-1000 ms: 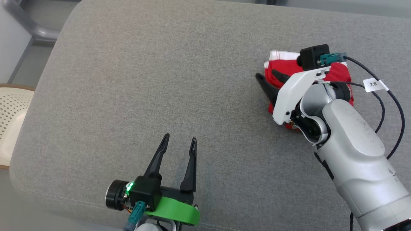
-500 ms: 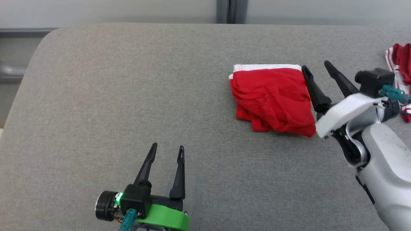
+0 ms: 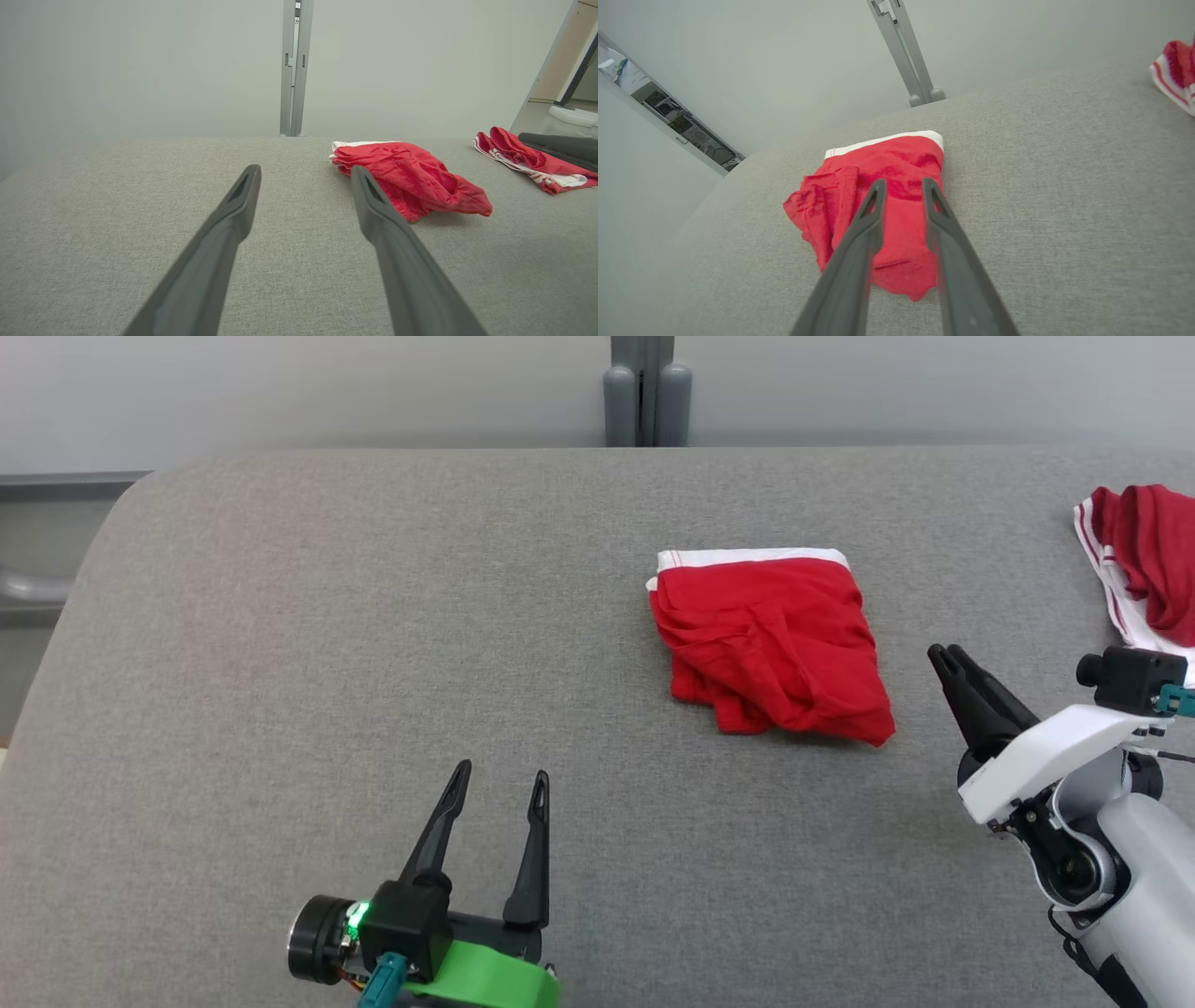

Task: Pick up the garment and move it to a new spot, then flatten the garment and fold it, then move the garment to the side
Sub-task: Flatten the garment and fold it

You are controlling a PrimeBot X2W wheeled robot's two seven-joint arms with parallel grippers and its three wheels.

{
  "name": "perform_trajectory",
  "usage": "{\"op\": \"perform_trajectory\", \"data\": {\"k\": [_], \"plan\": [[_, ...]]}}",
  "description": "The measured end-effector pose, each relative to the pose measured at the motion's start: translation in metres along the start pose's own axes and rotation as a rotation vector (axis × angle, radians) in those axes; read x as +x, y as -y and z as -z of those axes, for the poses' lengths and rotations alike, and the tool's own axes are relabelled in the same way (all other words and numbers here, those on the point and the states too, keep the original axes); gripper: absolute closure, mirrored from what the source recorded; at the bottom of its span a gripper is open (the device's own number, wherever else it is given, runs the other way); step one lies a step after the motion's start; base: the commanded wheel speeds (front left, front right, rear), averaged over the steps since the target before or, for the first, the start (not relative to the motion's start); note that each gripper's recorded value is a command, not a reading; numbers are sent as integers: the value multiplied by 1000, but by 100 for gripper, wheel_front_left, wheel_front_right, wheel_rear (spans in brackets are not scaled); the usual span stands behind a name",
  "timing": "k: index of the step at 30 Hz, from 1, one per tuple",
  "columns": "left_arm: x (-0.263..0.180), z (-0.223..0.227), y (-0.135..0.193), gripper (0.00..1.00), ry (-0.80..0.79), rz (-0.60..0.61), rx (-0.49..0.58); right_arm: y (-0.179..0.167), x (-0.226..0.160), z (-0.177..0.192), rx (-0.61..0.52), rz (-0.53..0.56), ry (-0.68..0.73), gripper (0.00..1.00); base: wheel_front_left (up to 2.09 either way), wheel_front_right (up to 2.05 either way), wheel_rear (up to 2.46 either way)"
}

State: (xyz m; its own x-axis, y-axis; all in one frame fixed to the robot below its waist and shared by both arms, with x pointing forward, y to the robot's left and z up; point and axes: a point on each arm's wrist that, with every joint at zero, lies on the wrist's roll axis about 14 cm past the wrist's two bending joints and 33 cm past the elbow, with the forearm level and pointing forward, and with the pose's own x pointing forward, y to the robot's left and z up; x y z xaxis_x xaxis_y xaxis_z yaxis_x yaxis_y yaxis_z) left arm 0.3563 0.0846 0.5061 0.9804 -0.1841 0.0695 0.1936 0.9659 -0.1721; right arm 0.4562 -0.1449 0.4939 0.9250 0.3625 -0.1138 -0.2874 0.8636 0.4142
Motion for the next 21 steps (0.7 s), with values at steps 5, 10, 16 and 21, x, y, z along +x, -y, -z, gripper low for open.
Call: {"op": "perform_trajectory", "data": {"k": [5, 10, 16, 21], "plan": [[-1, 2, -9, 0, -9, -36, -9, -3, 24, 13, 276, -26, -169, 100, 0, 0, 0], [1, 4, -19, 0, -17, -69, -11, -15, 46, 25, 526, -83, -316, 100, 0, 0, 0], [4, 10, -28, 0, -37, -103, -19, -6, 67, 46, 584, -77, -454, 100, 0, 0, 0], [7, 16, -34, 0, -58, -122, -21, -16, 79, 71, 580, -104, -574, 100, 0, 0, 0]]}}
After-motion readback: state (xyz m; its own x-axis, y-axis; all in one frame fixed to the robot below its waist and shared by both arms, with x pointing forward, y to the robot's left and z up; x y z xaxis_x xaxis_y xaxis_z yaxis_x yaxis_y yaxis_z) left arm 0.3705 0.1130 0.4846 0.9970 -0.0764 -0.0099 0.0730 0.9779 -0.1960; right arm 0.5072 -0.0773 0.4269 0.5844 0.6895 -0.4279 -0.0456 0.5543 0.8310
